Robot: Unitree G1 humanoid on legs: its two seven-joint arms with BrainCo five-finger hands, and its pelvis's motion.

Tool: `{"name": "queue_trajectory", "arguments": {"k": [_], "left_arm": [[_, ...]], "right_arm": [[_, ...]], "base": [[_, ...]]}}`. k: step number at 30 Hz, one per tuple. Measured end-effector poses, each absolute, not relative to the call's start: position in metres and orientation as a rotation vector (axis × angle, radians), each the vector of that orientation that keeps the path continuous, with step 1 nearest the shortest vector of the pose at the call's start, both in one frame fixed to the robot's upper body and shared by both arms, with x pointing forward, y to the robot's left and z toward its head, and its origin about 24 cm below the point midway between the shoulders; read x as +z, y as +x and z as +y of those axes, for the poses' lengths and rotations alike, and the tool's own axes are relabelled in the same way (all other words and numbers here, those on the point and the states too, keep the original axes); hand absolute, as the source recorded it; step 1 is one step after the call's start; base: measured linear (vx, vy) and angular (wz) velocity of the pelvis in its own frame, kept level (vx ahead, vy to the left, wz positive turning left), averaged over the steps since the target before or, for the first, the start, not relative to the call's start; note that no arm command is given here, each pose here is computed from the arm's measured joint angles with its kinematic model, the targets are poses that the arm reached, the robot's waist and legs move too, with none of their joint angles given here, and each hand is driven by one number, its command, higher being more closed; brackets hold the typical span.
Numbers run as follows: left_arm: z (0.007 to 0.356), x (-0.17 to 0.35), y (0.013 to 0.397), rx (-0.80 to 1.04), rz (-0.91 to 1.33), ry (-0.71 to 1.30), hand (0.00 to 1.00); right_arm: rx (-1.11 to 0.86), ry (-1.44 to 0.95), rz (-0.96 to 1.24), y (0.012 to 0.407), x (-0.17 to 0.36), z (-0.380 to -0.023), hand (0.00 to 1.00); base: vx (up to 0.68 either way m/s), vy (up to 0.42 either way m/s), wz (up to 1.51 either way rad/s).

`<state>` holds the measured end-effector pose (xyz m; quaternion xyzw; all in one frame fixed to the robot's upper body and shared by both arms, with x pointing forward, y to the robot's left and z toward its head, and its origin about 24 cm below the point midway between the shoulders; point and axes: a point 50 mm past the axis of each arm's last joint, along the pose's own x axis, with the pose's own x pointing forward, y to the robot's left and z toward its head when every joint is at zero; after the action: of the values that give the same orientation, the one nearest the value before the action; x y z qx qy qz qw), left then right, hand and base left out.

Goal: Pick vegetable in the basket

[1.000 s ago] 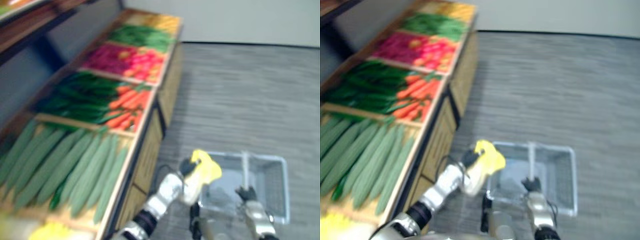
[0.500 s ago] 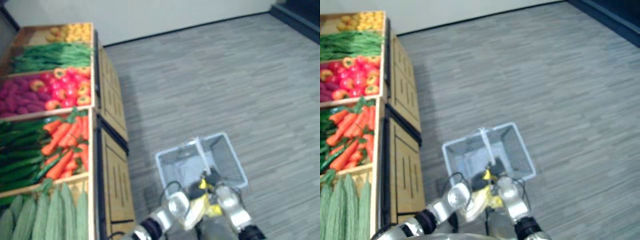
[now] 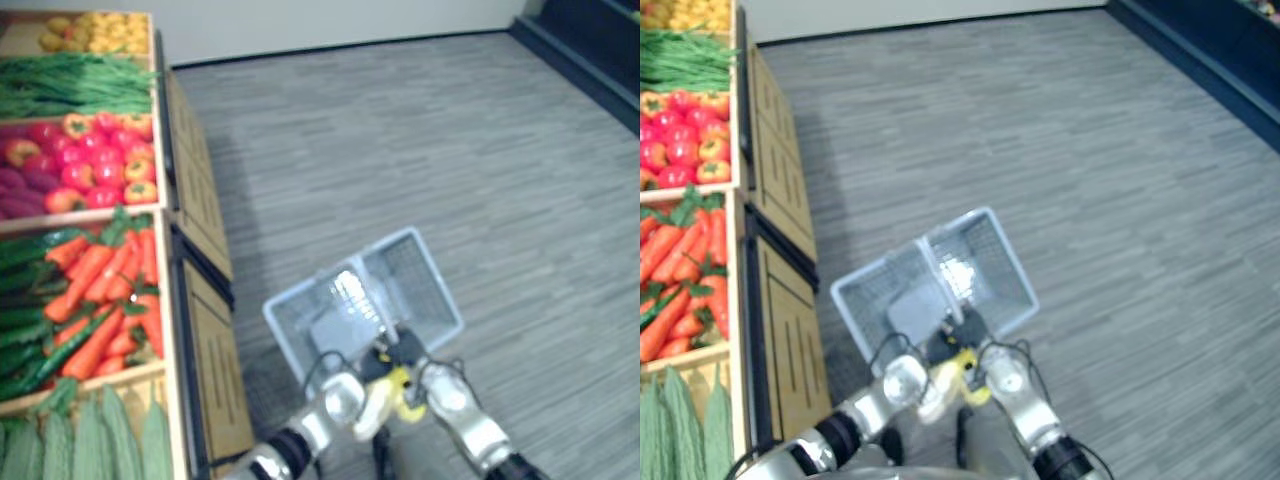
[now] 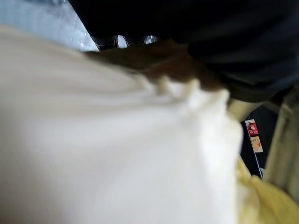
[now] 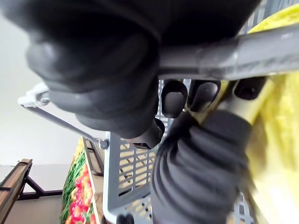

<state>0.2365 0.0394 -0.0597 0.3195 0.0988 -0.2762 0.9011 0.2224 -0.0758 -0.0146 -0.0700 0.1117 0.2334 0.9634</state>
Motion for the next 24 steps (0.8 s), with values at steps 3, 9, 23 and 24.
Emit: {"name": "queue_trajectory", "arguments": {"k": [3,9,23,24], "left_arm": [[0.045,-0.063,0.237,-0.566,0.214,0.703,0.0],[0.096,-0.068,0.253,-0.308,0.312,0.678,0.0],[0.113,-0.059,0.254,-0.181,0.264,0.683,0.0],[0.109,-0.056,0.249,-0.154,0.25,0.634,0.0]], "right_arm": [[0.487,-0.086,0.266,0.215,-0.02,-0.079,1.0],[0.564,0.081,0.371,0.187,-0.03,-0.077,1.0],[0.445,0.162,0.344,0.186,-0.026,-0.105,1.0],[0.423,0.145,0.371,0.184,-0.031,-0.109,1.0]], "base": [[0.11,-0.064,0.27],[0.37,-0.223,0.3],[0.38,0.08,0.15],[0.44,0.267,0.74]]}}
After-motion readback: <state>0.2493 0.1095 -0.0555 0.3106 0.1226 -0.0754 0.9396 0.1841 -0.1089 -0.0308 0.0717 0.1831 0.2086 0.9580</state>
